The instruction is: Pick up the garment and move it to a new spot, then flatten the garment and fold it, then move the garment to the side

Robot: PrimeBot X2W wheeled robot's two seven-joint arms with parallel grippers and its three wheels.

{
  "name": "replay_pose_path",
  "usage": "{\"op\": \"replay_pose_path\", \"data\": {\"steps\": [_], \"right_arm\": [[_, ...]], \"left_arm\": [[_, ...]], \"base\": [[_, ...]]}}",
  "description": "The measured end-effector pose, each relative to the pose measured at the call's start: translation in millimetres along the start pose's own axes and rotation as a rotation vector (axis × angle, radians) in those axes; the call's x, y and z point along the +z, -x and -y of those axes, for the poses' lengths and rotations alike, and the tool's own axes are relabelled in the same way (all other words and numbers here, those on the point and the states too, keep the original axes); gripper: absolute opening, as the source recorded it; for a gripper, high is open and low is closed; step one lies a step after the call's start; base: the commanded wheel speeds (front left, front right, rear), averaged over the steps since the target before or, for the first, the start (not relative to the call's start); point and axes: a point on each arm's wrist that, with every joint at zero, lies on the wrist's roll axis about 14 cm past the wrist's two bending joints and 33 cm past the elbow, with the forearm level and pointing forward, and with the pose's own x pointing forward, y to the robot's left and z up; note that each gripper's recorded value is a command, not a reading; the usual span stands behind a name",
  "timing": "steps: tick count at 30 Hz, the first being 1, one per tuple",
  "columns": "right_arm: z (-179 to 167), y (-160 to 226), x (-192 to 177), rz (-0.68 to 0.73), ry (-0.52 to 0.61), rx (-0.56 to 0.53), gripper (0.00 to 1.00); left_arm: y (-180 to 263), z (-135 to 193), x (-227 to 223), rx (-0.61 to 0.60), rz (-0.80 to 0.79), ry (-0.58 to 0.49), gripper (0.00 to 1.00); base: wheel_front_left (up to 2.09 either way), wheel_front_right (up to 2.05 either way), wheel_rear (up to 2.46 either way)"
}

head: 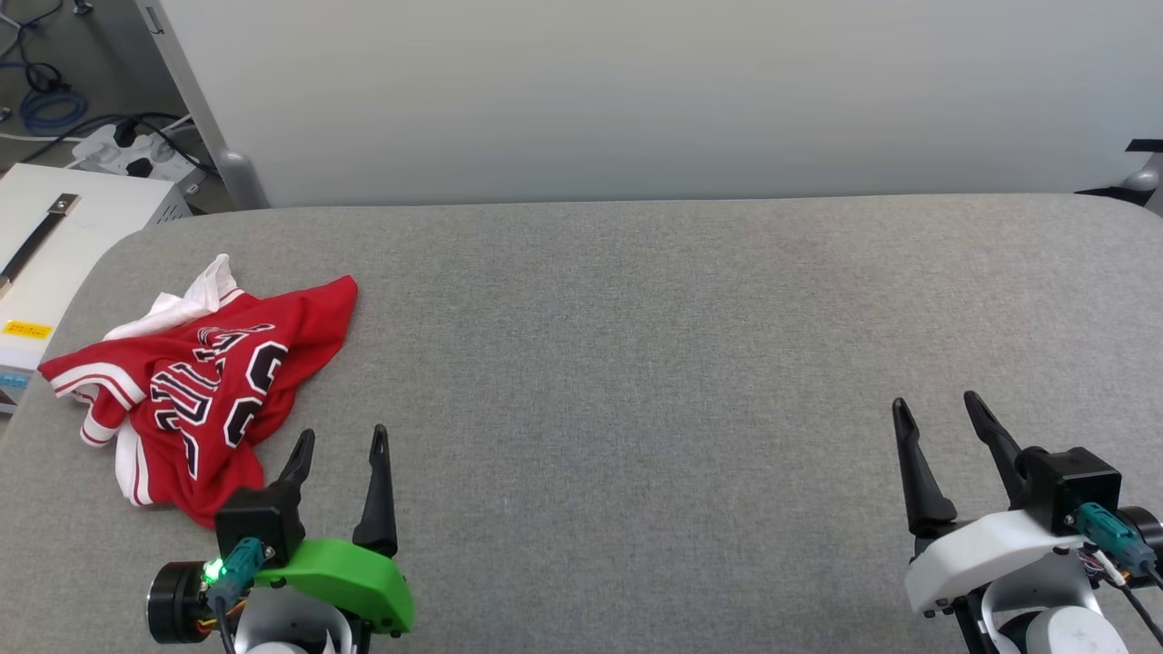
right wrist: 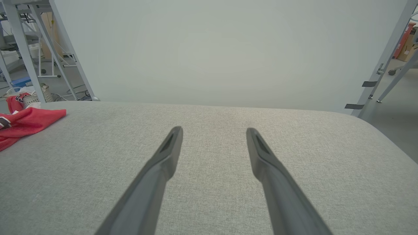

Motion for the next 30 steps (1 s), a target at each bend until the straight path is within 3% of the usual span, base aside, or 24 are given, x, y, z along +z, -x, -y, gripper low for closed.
{"op": "replay_pose_path", "data": {"steps": [30], "right_arm": [[4,1,-11,0.001,-0.009,-0.011,1.00]], "left_arm": [[2,1,-11,-0.010,0.002,0.086,1.00]], "base": [[0.00,0.00,0.00]]}}
